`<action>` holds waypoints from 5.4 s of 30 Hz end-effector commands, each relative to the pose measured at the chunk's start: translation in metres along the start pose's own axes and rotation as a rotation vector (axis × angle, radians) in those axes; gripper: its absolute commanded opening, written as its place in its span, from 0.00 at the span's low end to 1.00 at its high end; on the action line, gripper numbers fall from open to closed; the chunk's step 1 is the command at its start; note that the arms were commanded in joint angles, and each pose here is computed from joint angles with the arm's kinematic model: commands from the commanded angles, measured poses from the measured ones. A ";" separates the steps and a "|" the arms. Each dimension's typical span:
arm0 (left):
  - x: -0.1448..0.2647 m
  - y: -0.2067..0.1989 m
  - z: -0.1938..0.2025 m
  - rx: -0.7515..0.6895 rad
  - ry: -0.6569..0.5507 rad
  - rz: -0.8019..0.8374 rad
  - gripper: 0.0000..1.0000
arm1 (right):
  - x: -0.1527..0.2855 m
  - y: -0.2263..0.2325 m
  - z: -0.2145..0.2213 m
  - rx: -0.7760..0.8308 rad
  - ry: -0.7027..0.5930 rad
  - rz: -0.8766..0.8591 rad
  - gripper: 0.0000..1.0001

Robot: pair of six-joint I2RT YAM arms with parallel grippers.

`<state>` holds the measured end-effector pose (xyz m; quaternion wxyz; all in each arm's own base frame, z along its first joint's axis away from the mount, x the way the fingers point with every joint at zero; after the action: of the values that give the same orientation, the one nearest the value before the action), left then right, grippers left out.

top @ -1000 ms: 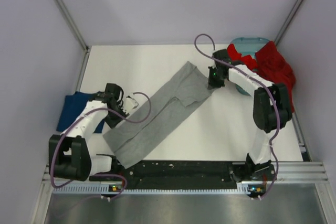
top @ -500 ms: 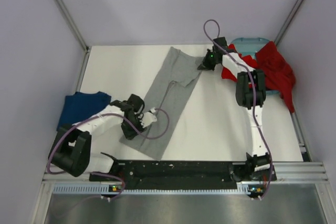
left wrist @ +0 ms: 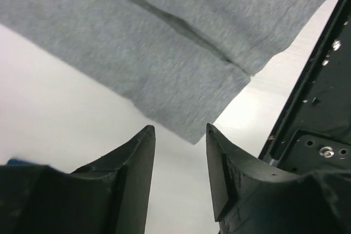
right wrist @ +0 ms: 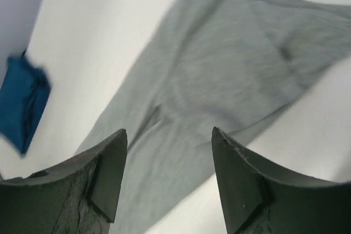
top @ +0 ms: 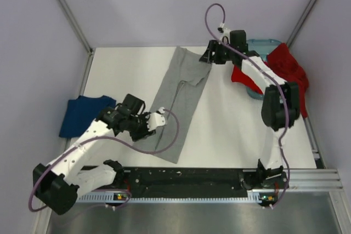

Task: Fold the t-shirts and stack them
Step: Rotate the tshirt 75 degrees, then grab the bottom of the folded rectangular tshirt with both arms, then fold the folded rectangular tshirt in 1/3 of the way, then grab one side of the 2/3 rectangular tshirt with both arms

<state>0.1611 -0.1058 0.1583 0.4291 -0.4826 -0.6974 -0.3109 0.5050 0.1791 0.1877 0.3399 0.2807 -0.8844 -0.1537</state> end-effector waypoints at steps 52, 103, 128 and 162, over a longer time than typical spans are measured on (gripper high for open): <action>-0.048 -0.003 0.100 -0.254 0.135 0.043 0.00 | 0.092 0.246 0.366 1.475 0.124 -0.762 0.56; -0.069 0.224 -0.094 0.137 0.013 -0.278 0.00 | 0.012 0.076 0.154 0.434 -0.014 -0.188 0.00; 0.005 0.192 -0.114 -0.055 -0.265 -0.179 0.47 | 0.079 0.113 0.137 1.001 -0.184 -0.208 0.51; -0.091 0.108 0.002 -0.243 0.076 -0.039 0.00 | 0.067 0.135 0.266 1.420 0.225 -0.237 0.00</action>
<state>0.2968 -0.1154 0.0738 0.3336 -0.5178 -0.6624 -0.4263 0.2390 0.2677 0.0668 0.1268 0.5479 -0.6760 0.4762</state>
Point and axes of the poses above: each gripper's point midway between its finger pads, its own x axis back along the fingers, its own y axis along the line the jaws close on, z = x × y, the point moved 6 cm from there along x, back along the fingers, and after that the axes turned 6 degrees about x, right-handed, at the moved point
